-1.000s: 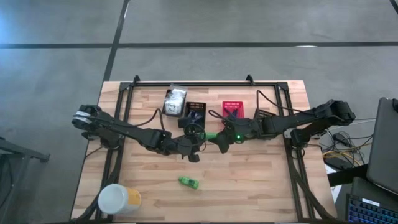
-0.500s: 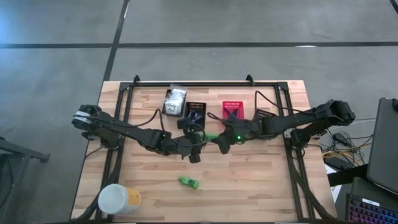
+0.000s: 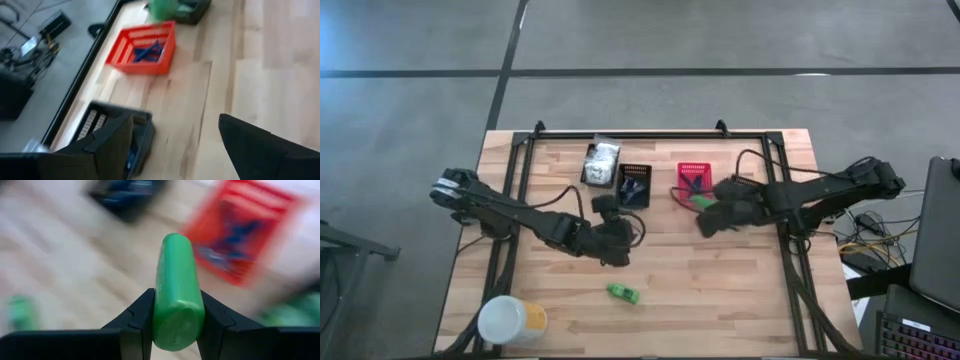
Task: Pick & Place Travel size toiletries
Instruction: Put the green shampoo into the right black bin
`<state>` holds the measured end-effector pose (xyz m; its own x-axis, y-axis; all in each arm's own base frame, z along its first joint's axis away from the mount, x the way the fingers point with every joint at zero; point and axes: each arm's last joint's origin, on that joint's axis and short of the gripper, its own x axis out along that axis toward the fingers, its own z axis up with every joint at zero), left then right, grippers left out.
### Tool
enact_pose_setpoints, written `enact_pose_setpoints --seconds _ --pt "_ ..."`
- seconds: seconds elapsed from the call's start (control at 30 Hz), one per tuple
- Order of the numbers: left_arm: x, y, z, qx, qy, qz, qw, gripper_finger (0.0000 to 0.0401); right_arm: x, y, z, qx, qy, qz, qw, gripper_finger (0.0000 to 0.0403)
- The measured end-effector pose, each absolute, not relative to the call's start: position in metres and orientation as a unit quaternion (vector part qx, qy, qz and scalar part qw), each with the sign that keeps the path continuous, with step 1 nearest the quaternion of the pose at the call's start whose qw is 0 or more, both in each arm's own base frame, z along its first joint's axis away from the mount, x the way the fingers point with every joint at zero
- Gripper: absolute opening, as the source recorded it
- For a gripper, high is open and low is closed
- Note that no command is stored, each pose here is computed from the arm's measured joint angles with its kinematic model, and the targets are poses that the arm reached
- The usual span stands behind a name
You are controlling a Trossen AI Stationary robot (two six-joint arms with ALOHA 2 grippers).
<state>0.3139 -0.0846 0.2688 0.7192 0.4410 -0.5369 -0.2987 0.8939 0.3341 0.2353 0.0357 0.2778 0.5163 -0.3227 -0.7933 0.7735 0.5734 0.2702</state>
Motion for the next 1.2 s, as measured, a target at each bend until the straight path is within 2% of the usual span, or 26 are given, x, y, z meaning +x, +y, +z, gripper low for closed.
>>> enact_pose_setpoints --seconds 0.23,0.6,0.87,1.2 --pt "0.305 -0.082 0.263 0.080 0.343 0.236 0.906 0.0296 0.184 0.033 0.278 0.280 0.421 -0.482 0.716 0.0096" --pt "0.301 -0.081 0.251 0.065 0.355 0.247 0.899 0.0293 0.164 0.013 0.238 0.267 0.452 -0.574 0.629 0.0103" --pt "0.297 -0.080 0.240 0.062 0.368 0.251 0.893 0.0292 0.161 0.003 0.205 0.271 0.438 -0.591 0.621 0.0148" --pt "0.295 -0.081 0.238 0.048 0.395 0.217 0.891 0.0291 0.158 0.005 0.200 0.281 0.457 -0.585 0.608 0.0216"
